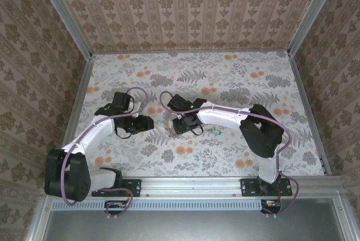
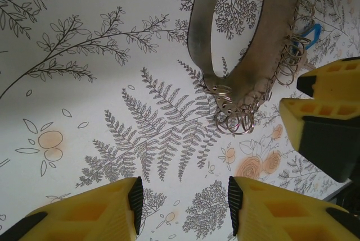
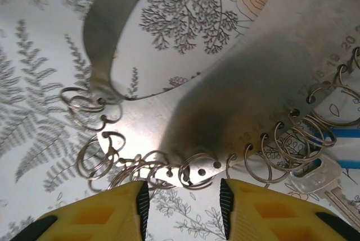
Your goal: Put the keys on the keyring
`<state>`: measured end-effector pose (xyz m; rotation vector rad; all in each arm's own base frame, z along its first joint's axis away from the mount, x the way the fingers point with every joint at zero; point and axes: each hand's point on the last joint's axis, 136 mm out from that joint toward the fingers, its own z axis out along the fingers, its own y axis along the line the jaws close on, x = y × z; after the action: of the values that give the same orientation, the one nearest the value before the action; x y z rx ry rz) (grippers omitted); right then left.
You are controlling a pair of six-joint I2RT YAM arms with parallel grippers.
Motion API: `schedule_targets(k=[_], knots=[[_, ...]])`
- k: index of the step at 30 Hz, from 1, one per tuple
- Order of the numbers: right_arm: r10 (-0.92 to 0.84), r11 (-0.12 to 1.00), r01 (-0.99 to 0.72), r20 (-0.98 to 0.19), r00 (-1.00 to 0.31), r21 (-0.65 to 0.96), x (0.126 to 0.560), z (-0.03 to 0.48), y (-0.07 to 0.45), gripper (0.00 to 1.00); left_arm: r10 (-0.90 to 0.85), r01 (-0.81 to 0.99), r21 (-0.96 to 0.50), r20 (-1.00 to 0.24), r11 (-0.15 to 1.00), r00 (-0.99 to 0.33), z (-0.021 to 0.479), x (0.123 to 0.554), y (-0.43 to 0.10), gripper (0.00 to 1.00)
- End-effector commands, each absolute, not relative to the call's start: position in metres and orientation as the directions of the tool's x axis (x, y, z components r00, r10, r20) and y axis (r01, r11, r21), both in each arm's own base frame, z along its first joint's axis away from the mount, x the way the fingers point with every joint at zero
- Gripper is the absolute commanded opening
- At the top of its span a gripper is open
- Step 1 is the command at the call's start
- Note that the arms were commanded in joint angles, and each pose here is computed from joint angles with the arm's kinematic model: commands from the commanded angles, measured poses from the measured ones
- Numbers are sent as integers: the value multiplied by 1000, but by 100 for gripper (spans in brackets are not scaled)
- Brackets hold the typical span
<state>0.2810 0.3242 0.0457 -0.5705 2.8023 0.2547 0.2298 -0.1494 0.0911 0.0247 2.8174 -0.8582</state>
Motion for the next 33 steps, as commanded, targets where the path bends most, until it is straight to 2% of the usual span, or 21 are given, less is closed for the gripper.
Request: schedule_targets(k=[1,14,20,24,33], knots=[[-352,928,-370,-232,-907,39,275,32,314,42,-54,70,-548,-207,834,-977,90,231,-147,46],[-332,943,-325,-252,-909,-71,284,31,297,30,-44,74,-543,-200,836,-979,82,227,-145,47],[-345,938,-336,-282,-895,-83,287,36,300,29,-38,79,-544,-201,835,-979,80,226,-145,47],[-348,933,-360,-332,-877,-27,285,51,315,32,-33,87,-549,-205,832,-978,82,226,-146,47],[-355,933,-356,-285,-890,-51,286,34,317,32,-40,81,-549,-204,832,-978,81,226,-145,47]])
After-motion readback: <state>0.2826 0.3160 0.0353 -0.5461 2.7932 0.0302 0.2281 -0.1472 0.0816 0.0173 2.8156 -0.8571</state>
